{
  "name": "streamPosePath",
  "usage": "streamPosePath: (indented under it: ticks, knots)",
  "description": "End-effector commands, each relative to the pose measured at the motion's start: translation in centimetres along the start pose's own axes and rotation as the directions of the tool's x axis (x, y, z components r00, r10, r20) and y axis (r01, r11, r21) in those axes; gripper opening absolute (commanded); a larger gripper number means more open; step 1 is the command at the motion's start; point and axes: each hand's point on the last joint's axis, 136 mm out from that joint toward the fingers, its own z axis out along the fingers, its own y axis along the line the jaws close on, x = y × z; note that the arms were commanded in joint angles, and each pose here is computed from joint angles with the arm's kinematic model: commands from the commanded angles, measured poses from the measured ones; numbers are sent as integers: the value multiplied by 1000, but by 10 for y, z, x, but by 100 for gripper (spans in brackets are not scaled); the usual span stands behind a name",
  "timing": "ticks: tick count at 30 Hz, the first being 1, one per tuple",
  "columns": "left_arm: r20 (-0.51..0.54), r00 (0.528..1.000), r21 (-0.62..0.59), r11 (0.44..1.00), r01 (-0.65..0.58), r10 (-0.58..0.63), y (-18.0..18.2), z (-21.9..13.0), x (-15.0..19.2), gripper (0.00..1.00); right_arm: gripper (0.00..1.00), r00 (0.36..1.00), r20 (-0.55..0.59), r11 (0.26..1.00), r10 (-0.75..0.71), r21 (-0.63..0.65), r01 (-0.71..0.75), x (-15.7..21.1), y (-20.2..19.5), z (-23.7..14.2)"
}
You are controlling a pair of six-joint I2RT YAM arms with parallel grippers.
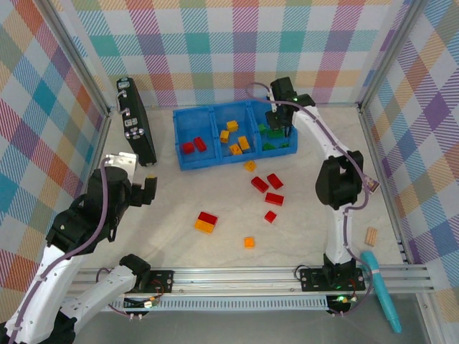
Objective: Sort the legos into containers by color
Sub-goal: Place the lego in the container.
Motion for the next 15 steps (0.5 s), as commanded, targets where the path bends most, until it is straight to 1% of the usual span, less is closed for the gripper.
streamPosePath:
  ticks: [1,5,6,9,12,15]
  knots:
    - [14,1000,-32,999,11,-10,10,-8,-5,100,21,1000,-3,999,-25,-28,25,-8,-1,17]
    - [-5,1000,-17,1000,-9,9,8,-9,-7,100,22,999,-37,999,-23,-30,22,-9,-3,48]
    - [-10,1000,-22,1000,-15,14,9,-9,-7,100,23,997,-44,998,-56,-36,54,-8,-2,55]
    - [-17,1000,-29,999,-23,22,10,-8,-9,100,23,995,-76,997,-64,-45,61,0,-1,74]
    - [-31,999,-19,1000,-20,19,5,-4,-6,100,25,993,-94,997,-68,-47,64,6,1,84]
    - [-52,999,-9,1000,-16,15,1,1,-3,100,28,993,-98,996,-72,-49,67,8,2,86]
